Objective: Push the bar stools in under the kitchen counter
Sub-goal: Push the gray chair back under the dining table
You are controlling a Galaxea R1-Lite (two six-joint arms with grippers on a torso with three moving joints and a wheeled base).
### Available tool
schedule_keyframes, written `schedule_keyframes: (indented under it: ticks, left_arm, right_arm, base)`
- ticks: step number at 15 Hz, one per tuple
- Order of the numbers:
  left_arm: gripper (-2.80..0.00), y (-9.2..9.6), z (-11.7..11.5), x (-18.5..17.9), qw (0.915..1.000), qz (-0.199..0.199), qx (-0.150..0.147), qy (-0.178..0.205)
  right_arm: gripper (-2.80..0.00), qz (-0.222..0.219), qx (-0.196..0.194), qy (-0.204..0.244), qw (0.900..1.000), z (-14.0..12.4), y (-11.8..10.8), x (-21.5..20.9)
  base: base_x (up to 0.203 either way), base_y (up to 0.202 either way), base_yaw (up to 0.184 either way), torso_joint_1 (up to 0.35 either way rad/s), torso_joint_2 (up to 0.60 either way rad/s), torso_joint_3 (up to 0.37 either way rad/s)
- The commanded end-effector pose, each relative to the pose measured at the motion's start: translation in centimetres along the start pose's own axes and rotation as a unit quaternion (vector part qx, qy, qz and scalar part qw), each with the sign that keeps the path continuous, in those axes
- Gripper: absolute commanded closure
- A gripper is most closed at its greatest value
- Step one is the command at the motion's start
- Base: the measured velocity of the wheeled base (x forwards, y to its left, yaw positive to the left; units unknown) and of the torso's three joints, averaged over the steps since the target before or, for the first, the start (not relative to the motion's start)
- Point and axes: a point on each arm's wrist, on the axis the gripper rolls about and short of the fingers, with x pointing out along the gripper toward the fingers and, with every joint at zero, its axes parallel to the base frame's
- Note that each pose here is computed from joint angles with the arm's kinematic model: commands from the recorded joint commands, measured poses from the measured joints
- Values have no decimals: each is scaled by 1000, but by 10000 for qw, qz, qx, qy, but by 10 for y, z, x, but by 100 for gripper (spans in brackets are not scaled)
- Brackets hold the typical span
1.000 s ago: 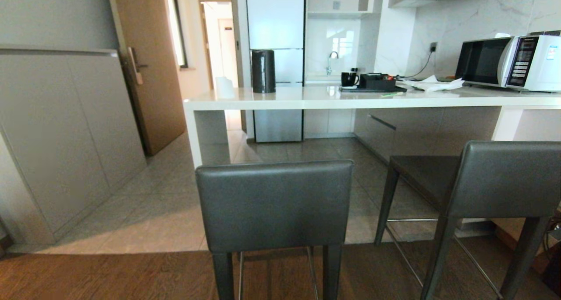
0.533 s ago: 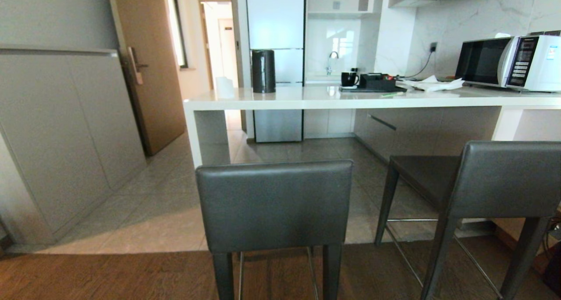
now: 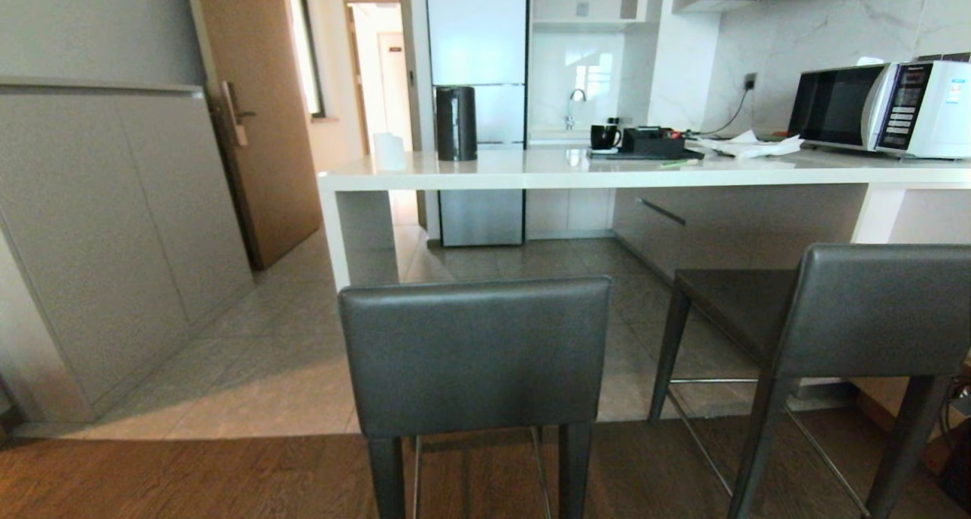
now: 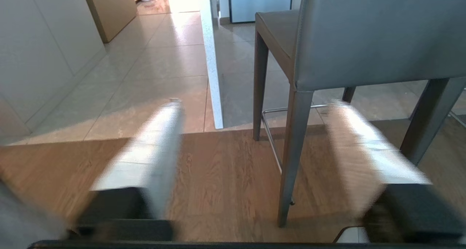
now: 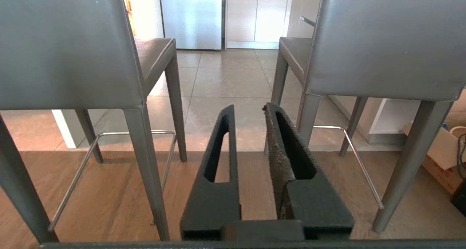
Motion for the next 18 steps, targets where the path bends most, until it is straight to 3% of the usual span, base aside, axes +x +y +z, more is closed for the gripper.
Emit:
schedule_keyframes:
  ticks: [1, 6, 8, 15, 18]
  left_arm:
    - [0, 0, 0, 0, 10000, -4, 6, 13]
    - [0, 0, 0, 0, 10000, -4, -1, 13]
    - [0, 0, 0, 0, 10000, 1, -20, 14]
    - [0, 0, 0, 1, 9998, 93, -140, 86]
    - [0, 2, 2, 0, 9984, 335, -449, 82]
  right_arm:
    - [0, 1, -5, -2, 10000, 0, 0, 0]
    - [0, 57, -48, 2, 10000, 0, 0, 0]
    - [0, 65, -354, 38, 9993, -1, 0, 0]
    - [0, 12, -188, 43, 9998, -1, 0, 0]
    - [0, -25, -243, -39, 9997, 11, -1, -3]
  base:
    - [0, 0, 0, 0, 0, 0]
    - [0, 0, 0, 0, 0, 0]
    - [0, 0, 0, 0, 0, 0]
    - [0, 0, 0, 0, 0, 0]
    - [0, 0, 0, 0, 0, 0]
